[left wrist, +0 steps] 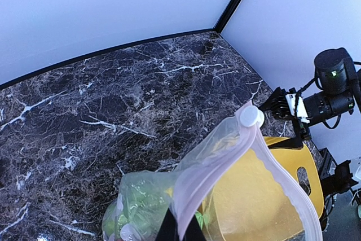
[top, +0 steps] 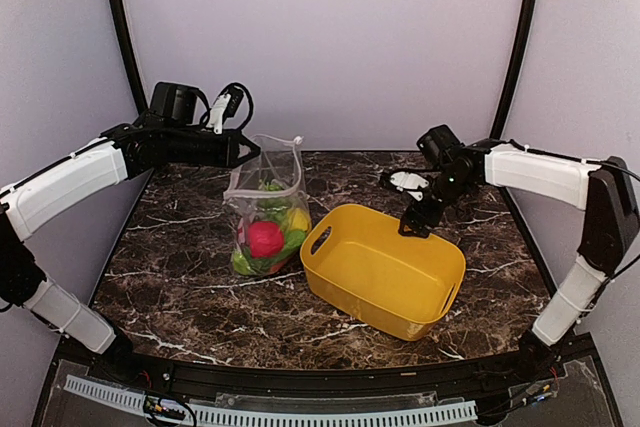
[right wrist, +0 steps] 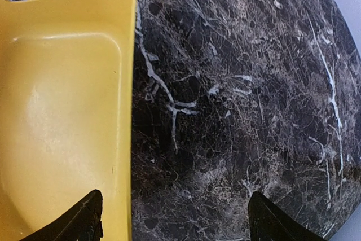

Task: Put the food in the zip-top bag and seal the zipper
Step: Move the bin to the center of the board, then pass from the left arm to the right

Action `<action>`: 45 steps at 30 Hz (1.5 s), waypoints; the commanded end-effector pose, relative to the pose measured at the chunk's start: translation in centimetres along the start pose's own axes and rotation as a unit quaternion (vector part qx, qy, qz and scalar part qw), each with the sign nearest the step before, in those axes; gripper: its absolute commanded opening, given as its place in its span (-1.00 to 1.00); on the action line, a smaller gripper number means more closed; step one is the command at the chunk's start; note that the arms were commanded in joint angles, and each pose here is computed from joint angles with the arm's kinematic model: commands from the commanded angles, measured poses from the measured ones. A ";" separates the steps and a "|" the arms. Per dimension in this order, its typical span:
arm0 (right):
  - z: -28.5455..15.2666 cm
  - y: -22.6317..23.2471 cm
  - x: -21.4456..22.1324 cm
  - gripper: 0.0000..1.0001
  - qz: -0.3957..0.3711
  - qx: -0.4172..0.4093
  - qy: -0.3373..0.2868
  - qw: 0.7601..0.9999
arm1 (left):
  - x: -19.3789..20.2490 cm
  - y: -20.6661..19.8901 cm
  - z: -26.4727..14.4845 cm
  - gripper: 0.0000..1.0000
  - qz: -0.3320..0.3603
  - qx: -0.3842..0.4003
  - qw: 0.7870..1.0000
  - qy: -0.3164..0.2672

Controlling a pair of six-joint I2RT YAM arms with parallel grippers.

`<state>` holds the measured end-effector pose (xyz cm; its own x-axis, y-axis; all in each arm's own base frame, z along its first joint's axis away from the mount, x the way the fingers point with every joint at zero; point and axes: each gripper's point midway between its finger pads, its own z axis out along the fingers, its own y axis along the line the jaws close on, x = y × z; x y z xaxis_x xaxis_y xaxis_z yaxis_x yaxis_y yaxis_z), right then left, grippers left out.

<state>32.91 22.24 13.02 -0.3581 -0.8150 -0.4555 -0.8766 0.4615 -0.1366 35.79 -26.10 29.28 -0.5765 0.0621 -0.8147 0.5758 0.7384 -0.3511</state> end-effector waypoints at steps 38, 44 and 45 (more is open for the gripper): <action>-15.3 0.0 -13.3 0.67 -0.060 -0.182 -0.364 0.912 | 1.0 -7.1 -1.5 -0.98 0.044 0.174 0.983 0.030; -14.1 3.0 -16.0 0.47 -0.110 -0.197 -0.364 0.903 | 3.2 -10.3 -1.8 -0.98 0.074 0.216 0.971 0.076; -13.8 3.8 -16.4 0.46 -0.117 -0.203 -0.364 0.901 | 3.6 -10.6 -1.7 -0.98 0.075 0.220 0.969 0.085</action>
<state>32.62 30.08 30.29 -0.0628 -0.3957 -0.9162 -0.9934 0.1131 0.0192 29.06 -31.33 30.04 -0.5690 0.2175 -0.7930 0.7787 0.4525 -0.4346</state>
